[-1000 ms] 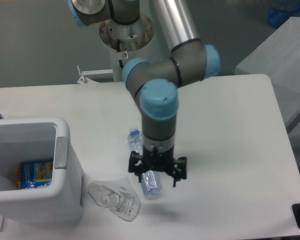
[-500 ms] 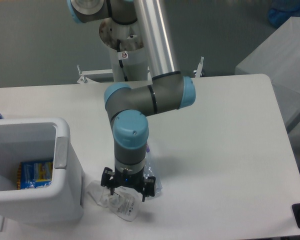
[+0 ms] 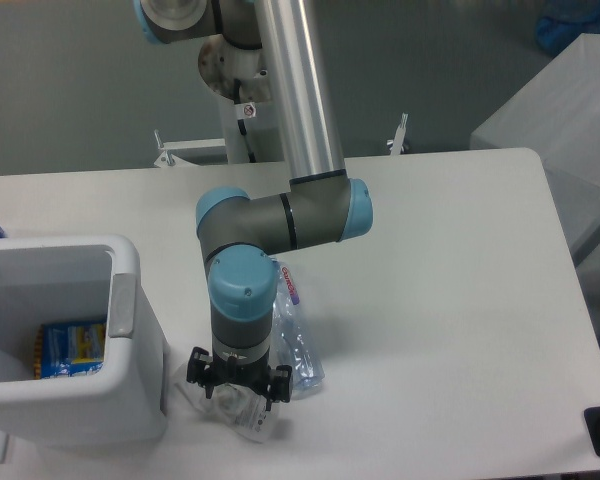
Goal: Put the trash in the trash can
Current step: 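Close the gripper on the crumpled plastic bag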
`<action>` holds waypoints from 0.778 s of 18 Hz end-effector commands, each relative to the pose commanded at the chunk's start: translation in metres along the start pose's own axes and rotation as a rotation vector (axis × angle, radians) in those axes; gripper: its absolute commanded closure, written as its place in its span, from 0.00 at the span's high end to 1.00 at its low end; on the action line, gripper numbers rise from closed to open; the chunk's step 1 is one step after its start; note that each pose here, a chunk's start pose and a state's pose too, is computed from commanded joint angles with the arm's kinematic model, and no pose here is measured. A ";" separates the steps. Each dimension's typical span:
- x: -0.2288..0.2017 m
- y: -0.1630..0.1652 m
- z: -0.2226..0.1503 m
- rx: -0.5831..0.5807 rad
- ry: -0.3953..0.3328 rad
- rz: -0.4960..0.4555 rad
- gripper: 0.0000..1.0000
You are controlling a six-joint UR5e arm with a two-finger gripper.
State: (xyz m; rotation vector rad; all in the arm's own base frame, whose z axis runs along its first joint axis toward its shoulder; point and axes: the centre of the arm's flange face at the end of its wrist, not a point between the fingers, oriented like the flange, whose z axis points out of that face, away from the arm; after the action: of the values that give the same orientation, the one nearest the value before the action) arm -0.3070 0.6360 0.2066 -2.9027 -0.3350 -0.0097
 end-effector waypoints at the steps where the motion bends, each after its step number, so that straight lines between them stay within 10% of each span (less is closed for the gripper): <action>1: -0.001 0.001 0.002 -0.006 -0.007 0.001 0.60; 9: -0.002 0.001 -0.002 -0.007 -0.024 -0.012 0.02; 14: -0.007 -0.003 -0.012 0.012 -0.028 -0.013 0.00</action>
State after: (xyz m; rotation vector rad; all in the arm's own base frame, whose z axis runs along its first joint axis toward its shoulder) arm -0.3141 0.6350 0.2186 -2.8916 -0.3574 0.0311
